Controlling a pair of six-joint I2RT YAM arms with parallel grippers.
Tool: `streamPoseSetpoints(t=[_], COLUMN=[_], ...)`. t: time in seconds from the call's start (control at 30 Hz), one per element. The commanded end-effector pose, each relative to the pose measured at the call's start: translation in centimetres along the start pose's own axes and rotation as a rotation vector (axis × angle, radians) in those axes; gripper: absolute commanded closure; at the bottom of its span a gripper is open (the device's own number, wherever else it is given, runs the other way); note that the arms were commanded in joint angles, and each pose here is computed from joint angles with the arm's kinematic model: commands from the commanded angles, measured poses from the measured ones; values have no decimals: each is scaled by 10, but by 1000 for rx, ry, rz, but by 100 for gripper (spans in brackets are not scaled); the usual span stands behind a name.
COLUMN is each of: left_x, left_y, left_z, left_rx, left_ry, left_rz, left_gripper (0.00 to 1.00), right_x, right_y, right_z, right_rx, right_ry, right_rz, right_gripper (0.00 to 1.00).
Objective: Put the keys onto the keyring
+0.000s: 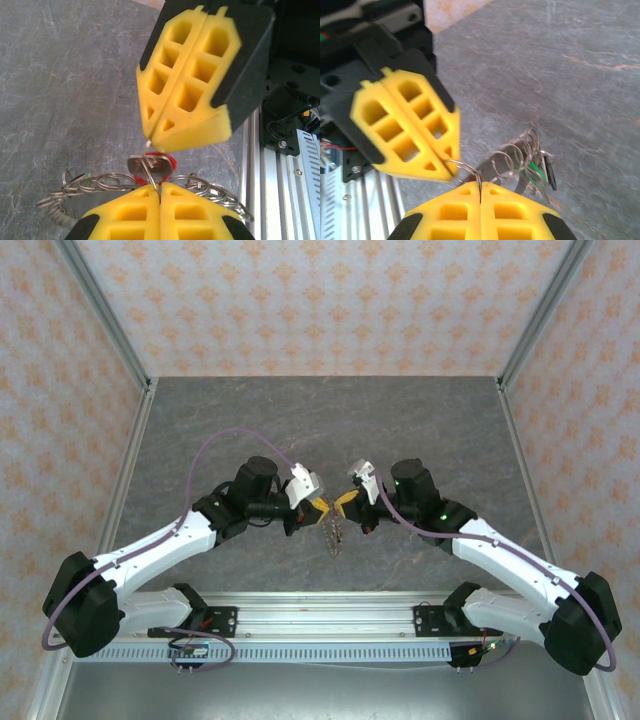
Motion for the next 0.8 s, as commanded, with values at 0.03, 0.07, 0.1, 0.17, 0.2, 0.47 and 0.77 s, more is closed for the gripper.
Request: streamPoseSetpoints(t=[0.03,0.07,0.1,0.17,0.2,0.47,0.77], left_x=[24,23,23,21,21,19,18], left_y=[-2,-2,-2,-2,-2,0,1], left_z=[8,7,6,5,4,2,-2], left_rx=[-7,-9,-10,-17,-17,-10,-15], left_ry=[-88,-87,-86,-82,-83,-82,-71], left_rz=[-77,-77,-76,-70,-71,-61,-52], left_gripper=[100,100,100,100,100,100,100], right_x=[6,7,7,5,4,-6,0], right_y=[-6,-6,-6,-7,-8,-14,-6], right_z=[6,6,6,4,3,-1,16], right_rx=[-98,-101,-102,-101,-103,-128,-137], right_ry=[-44,-44,-44,-29,-20,15,-46], right_rz=[21,15,8,-4,-13,-60,-11], right_gripper=[100,100,100,100,100,79,75])
Point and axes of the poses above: each hand's point on the last joint's axis, 136 mm out from that joint toward the fingers, its own z axis back along the fingers, its own y axis along the line the jaws close on, x = y × z, the point moved 7 cm from there along z, back along the fingers, and after that the axes turned 12 degrees about -z, right-handed, at the moved point
